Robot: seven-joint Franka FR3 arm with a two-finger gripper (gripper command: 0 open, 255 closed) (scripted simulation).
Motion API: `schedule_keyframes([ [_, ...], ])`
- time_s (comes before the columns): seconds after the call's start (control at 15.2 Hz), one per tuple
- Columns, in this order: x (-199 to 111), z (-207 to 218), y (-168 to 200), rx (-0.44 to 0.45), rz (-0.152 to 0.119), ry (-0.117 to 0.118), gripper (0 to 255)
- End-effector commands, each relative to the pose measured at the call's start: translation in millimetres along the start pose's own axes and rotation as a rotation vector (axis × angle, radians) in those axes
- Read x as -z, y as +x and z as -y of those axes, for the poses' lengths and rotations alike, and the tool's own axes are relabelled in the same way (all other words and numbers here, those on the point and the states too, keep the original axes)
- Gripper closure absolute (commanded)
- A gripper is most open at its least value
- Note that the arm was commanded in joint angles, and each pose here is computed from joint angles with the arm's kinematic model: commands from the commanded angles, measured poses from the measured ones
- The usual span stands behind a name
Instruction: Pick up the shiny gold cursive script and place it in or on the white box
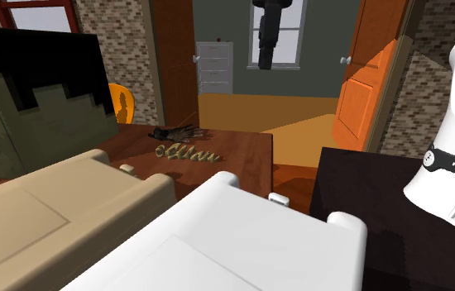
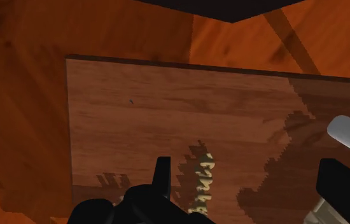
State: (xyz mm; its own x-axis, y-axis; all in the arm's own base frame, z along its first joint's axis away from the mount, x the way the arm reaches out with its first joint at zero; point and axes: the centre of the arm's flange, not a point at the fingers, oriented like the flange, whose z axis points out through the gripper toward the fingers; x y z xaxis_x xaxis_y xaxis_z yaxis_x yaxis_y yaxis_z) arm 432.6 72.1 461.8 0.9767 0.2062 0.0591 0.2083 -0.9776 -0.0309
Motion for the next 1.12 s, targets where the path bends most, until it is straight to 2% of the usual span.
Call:
schedule_keyframes([
  [0.0,-20.9,-0.7,16.5,0.008,0.001,-0.005,0],
  [1.06,-174.1,13.0,154.4,0.070,0.017,-0.046,0],
])
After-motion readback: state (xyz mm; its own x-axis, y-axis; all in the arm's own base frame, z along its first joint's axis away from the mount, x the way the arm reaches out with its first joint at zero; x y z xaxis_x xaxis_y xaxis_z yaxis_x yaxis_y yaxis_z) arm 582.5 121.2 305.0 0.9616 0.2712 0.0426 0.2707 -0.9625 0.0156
